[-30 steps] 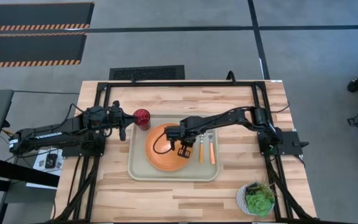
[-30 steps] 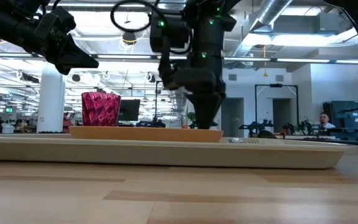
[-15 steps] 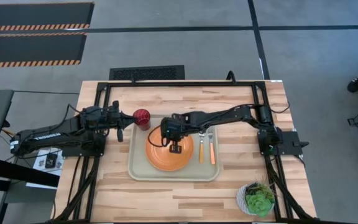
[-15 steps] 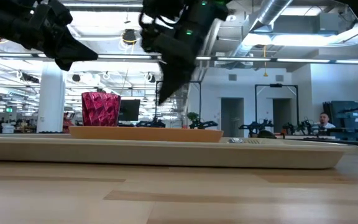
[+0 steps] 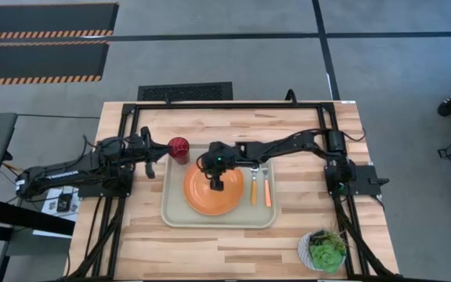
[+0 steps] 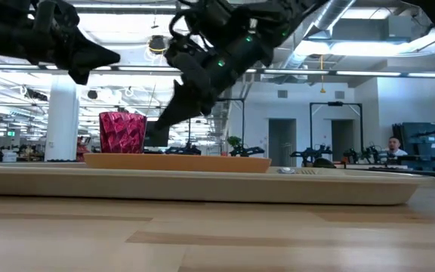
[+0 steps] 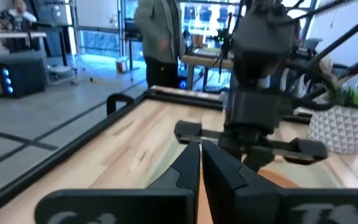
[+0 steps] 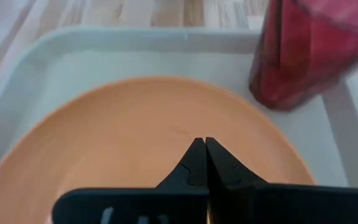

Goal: Pick and place plate/cup/fork/spoon on tray
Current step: Return to Home Position

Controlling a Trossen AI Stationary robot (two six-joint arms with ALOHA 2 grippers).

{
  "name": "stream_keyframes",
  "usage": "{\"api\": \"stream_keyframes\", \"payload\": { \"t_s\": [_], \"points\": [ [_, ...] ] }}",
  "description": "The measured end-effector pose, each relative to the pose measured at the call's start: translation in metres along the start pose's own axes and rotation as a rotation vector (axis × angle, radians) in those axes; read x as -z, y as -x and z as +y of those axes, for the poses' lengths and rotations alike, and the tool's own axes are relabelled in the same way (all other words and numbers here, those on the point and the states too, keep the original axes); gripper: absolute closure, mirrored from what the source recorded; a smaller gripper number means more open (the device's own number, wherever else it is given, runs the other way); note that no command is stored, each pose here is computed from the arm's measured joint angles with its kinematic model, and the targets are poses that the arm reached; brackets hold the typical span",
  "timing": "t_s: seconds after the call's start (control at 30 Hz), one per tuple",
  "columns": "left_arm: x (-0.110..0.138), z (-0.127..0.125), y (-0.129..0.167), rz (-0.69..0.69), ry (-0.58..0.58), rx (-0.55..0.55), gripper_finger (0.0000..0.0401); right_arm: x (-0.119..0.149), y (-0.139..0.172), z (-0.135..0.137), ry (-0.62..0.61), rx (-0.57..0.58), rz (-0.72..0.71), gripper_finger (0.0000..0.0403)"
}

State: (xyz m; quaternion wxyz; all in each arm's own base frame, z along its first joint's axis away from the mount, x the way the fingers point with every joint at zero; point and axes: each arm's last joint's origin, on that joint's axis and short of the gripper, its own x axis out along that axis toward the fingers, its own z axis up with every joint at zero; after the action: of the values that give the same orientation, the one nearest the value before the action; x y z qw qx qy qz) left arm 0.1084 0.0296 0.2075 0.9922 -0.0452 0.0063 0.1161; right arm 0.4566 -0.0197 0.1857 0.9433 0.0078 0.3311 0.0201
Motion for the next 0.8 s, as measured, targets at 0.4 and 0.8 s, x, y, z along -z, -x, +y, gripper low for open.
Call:
{"api": "stream_keyframes", "payload": {
  "t_s": [0.4,0.8],
  "points": [
    [0.001,0.000,0.004,0.008,-0.001,0.001,0.0395,0.038,0.079,0.007,0.017,0.010,-0.247,0.0399],
    [0.001,-0.001,0.007,0.004,-0.038,0.021,0.0395,0.105,0.166,0.001,-0.025,0.085,-0.335,0.0399]
  ]
}}
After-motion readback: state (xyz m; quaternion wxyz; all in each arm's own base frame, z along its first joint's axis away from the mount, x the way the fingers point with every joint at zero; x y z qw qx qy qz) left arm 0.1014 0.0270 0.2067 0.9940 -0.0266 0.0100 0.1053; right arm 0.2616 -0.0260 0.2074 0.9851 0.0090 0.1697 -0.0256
